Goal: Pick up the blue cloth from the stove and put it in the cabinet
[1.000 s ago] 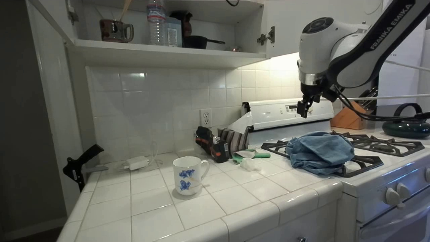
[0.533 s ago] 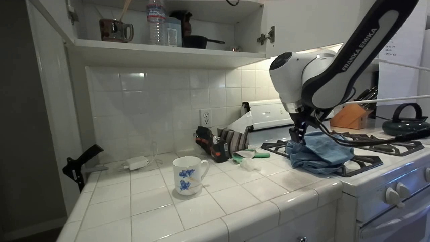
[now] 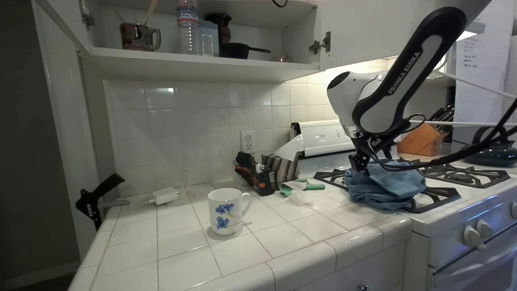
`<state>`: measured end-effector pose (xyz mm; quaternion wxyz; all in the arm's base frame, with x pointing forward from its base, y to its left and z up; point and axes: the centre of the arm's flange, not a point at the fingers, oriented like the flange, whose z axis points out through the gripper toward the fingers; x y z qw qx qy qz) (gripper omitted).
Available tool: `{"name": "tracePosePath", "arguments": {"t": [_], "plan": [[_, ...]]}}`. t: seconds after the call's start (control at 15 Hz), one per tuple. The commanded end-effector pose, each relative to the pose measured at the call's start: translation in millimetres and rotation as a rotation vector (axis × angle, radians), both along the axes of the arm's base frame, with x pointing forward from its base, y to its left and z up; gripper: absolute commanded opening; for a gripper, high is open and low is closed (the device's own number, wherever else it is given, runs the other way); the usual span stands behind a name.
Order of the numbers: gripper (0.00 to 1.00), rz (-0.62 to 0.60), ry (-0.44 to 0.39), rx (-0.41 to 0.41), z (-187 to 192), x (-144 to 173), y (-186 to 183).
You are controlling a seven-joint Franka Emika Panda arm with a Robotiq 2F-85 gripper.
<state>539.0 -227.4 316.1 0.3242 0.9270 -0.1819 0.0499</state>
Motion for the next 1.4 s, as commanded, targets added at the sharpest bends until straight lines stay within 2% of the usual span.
{"name": "tracePosePath", "arguments": {"t": [0.0, 0.73, 0.8, 0.93, 1.2, 1.33], "plan": [[1.00, -0.088, -0.022, 0.057, -4, 28, -24], [0.99, -0.292, -0.028, 0.226, -34, 35, -66], [0.78, -0.306, -0.027, 0.235, -36, 34, -68], [0.72, -0.333, -0.024, 0.248, -40, 32, -73], [0.42, -0.363, -0.031, 0.260, -42, 34, -74], [0.30, -0.368, -0.029, 0.258, -43, 34, -72]]}}
